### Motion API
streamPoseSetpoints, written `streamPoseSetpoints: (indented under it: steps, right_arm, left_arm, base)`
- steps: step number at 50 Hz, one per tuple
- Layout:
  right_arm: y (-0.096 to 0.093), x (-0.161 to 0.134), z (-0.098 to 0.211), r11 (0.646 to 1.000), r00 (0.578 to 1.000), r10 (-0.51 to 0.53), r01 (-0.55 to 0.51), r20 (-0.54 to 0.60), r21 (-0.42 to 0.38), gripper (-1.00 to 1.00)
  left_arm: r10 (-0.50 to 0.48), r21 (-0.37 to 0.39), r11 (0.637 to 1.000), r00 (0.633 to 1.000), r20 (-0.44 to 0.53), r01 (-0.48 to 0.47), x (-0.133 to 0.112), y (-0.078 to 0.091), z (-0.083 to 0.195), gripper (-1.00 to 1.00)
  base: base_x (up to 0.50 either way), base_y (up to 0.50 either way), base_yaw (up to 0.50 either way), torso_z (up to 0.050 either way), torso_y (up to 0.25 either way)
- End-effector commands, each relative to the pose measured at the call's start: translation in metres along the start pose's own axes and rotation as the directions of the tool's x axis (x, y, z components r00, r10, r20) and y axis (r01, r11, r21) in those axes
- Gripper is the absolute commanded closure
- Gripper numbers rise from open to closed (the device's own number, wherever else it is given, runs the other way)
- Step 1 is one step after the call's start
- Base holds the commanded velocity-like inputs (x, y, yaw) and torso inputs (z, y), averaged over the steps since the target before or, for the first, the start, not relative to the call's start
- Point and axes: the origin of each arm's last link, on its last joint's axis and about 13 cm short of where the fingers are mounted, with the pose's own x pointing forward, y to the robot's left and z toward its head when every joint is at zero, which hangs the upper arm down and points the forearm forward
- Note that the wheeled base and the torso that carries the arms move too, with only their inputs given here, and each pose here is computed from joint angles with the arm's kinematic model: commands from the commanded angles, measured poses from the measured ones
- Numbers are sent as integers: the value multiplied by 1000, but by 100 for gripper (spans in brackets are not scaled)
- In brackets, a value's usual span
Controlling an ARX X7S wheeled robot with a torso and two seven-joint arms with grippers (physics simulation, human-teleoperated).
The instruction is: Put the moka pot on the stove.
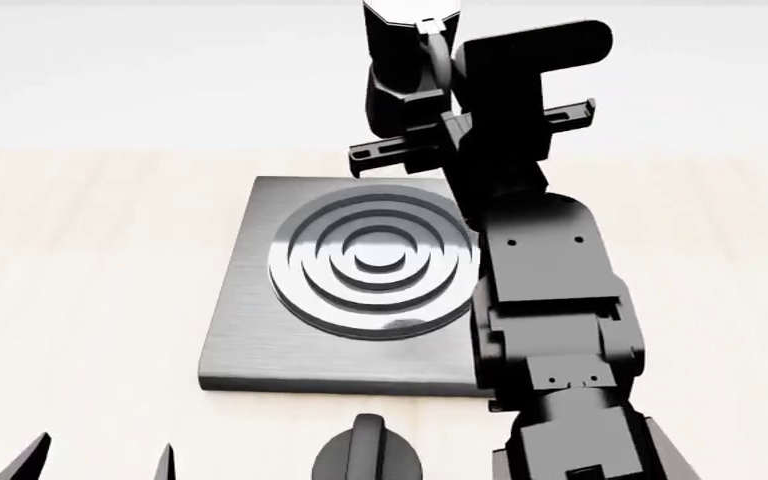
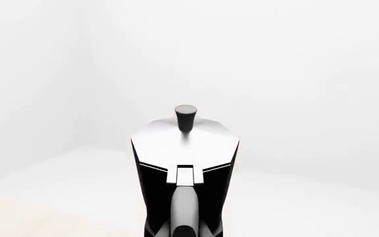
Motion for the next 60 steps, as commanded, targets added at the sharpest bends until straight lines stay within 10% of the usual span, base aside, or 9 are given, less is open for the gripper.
streamPoseSetpoints:
  steps: [1, 60]
  right_arm:
    - [7, 4, 4, 997, 1000, 7, -6, -5, 76, 100]
    - [25, -14, -43, 996, 978, 9, 10, -210, 88, 100]
  left_arm:
    - [0, 1, 1000, 1000, 0, 0, 0, 0, 1, -100]
    - [7, -2, 1000, 1000, -3, -7, 0, 1, 1, -100]
  base:
    - [0, 0, 0, 0, 0]
    - [0, 0, 0, 0, 1]
